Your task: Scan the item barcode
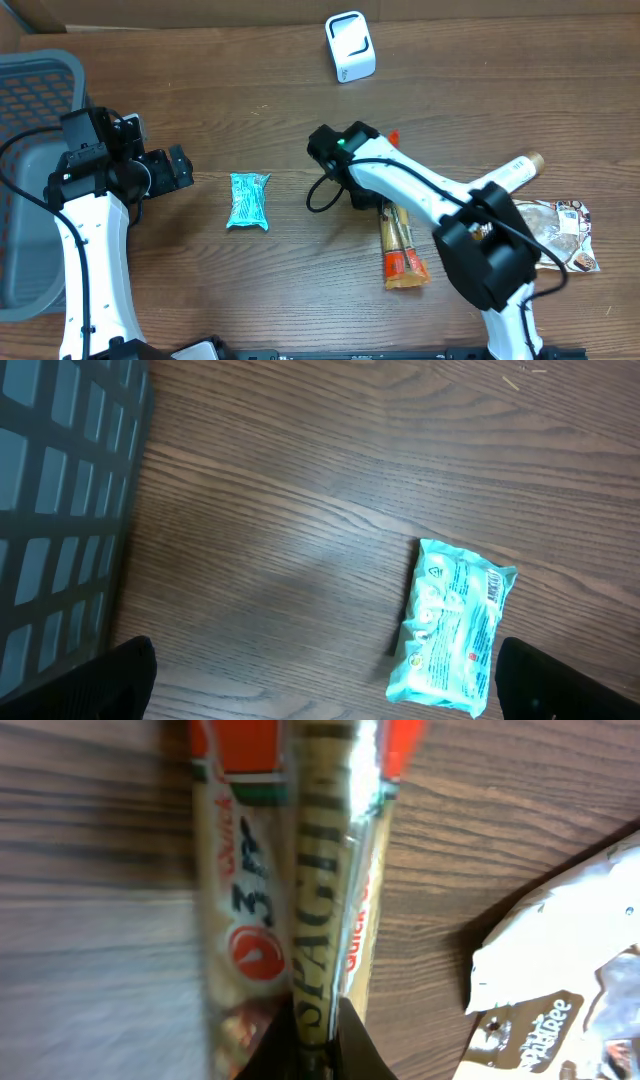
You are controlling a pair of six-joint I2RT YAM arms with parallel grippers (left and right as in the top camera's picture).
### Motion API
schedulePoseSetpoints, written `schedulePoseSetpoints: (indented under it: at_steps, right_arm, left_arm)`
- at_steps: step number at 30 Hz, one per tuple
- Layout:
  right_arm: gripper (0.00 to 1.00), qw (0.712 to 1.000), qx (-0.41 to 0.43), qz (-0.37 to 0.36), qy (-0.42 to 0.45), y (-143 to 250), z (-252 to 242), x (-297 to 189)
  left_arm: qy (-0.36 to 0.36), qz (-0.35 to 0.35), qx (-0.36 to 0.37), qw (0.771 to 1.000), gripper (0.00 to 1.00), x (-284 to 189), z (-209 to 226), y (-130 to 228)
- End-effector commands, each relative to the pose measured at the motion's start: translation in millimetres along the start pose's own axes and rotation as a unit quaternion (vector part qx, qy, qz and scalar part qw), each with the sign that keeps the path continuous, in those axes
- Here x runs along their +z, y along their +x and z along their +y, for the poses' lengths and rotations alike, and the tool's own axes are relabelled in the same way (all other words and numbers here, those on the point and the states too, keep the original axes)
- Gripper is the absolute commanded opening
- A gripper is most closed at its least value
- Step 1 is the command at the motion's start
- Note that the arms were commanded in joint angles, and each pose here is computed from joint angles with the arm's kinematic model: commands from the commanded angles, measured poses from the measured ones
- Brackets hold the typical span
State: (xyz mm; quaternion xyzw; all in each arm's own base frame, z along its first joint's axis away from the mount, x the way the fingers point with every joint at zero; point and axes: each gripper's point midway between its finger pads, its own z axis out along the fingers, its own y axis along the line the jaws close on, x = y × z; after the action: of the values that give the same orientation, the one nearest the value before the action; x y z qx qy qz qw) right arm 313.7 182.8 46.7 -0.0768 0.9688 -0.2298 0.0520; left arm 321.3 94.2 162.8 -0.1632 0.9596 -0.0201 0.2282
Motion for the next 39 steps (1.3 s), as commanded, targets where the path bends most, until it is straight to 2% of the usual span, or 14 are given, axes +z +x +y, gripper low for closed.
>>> schedulePoseSetpoints:
  at_steps: [1, 5, 6, 8, 10, 14, 18, 23, 26, 32, 35, 39]
  right_arm:
    - [0.04, 1.000, -0.011, -0.004, -0.013, 0.0, 15.6, -4.3]
    - [0.05, 0.997, -0.039, -0.009, -0.060, 6.1, 46.4, -21.1]
    - [0.10, 0.996, -0.051, -0.007, -0.076, 8.2, 54.3, -26.3]
    - [0.45, 0.988, -0.078, -0.001, -0.131, 12.3, 76.3, -45.6]
    - [0.58, 0.980, -0.099, 0.005, -0.173, 15.0, 90.4, -57.9]
    - [0.69, 0.950, -0.159, 0.020, -0.267, 22.6, 114.9, -83.0]
    - [0.70, 0.945, -0.155, 0.025, -0.286, 13.6, 104.1, -89.7]
    - [0.75, 0.965, -0.112, 0.035, -0.233, -6.2, 53.9, -72.7]
    - [0.76, 0.970, -0.103, 0.059, -0.211, -3.1, 33.3, -63.1]
    - [0.76, 0.977, -0.138, 0.031, -0.162, -0.4, 34.8, -65.5]
    - [0.70, 0.973, -0.161, 0.006, -0.163, 3.2, 54.5, -74.9]
    - [0.68, 0.970, -0.182, -0.008, -0.158, 11.1, 70.6, -75.8]
  left_arm:
    - [0.004, -0.005, 0.011, 1.000, 1.00, -1.6, -1.9, -2.8]
    - [0.004, -0.005, 0.010, 1.000, 1.00, -1.6, -1.8, -2.8]
    - [0.004, -0.005, 0.010, 1.000, 1.00, -1.6, -1.8, -2.8]
    - [0.004, -0.005, 0.011, 1.000, 1.00, -1.6, -1.9, -2.8]
    - [0.004, -0.005, 0.011, 1.000, 0.99, -1.6, -1.9, -2.8]
    - [0.004, -0.005, 0.011, 1.000, 0.99, -1.6, -1.9, -2.7]
    - [0.004, -0.005, 0.010, 1.000, 1.00, -1.6, -1.7, -2.9]
    - [0.004, -0.005, 0.010, 1.000, 1.00, -1.6, -1.8, -2.9]
    - [0.004, -0.005, 0.011, 1.000, 1.00, -1.6, -1.9, -2.8]
    - [0.004, -0.005, 0.011, 1.000, 0.99, -1.6, -1.9, -2.8]
    - [0.004, -0.005, 0.011, 1.000, 1.00, -1.6, -1.9, -2.8]
    - [0.004, -0.005, 0.011, 1.000, 1.00, -1.6, -1.9, -2.8]
